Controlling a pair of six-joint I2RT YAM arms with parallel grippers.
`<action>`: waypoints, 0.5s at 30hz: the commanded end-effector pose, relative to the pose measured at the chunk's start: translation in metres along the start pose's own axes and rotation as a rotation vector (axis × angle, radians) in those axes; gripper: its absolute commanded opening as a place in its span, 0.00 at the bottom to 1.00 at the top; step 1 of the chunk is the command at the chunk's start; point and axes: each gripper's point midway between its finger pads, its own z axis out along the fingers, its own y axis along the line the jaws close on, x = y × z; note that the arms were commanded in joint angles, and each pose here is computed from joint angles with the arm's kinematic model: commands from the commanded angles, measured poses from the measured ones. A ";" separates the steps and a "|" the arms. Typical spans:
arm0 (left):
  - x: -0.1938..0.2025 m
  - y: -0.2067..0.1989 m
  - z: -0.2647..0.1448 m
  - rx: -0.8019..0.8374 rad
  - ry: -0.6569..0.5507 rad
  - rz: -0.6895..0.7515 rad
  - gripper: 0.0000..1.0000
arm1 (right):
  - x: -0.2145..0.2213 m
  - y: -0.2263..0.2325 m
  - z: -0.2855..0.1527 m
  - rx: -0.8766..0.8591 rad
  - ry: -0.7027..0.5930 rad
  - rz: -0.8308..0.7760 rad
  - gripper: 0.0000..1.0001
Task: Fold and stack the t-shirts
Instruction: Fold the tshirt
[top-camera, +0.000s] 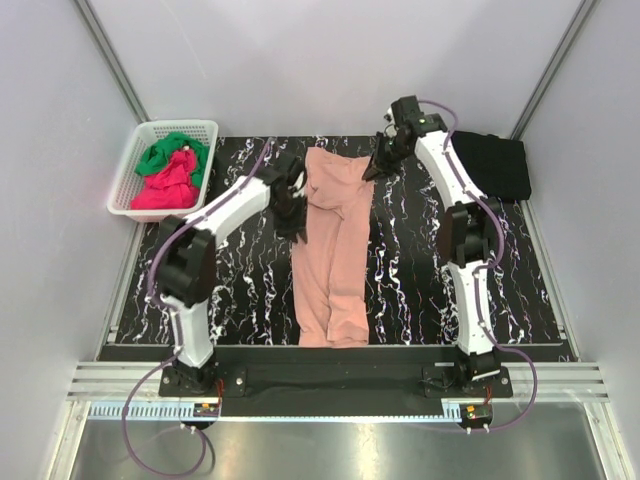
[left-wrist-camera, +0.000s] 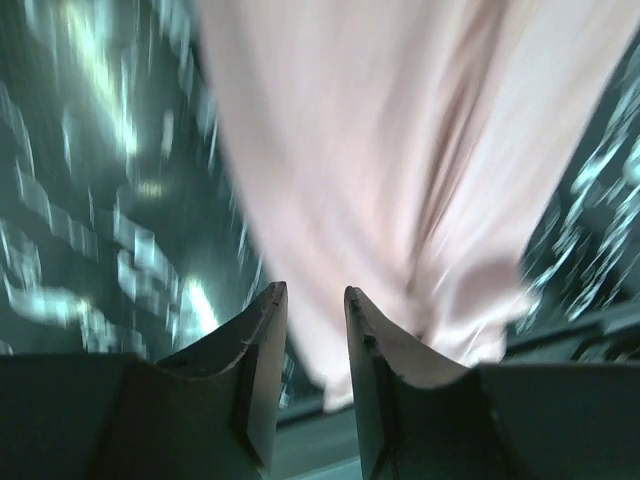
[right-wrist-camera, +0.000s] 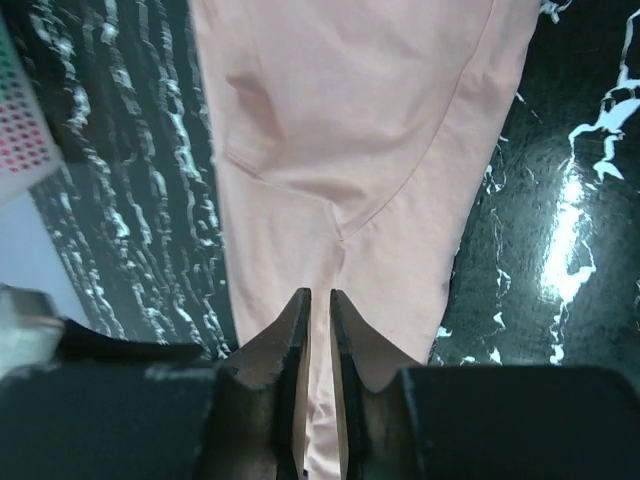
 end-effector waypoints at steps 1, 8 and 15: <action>-0.066 -0.021 -0.007 0.039 -0.089 0.048 0.33 | 0.018 -0.017 0.030 0.031 0.086 -0.015 0.20; -0.149 -0.033 0.009 0.099 -0.119 -0.053 0.31 | 0.012 -0.016 0.043 0.001 0.091 -0.017 0.20; -0.204 -0.010 -0.002 0.231 -0.210 -0.211 0.33 | 0.012 -0.010 0.029 -0.022 0.090 -0.024 0.21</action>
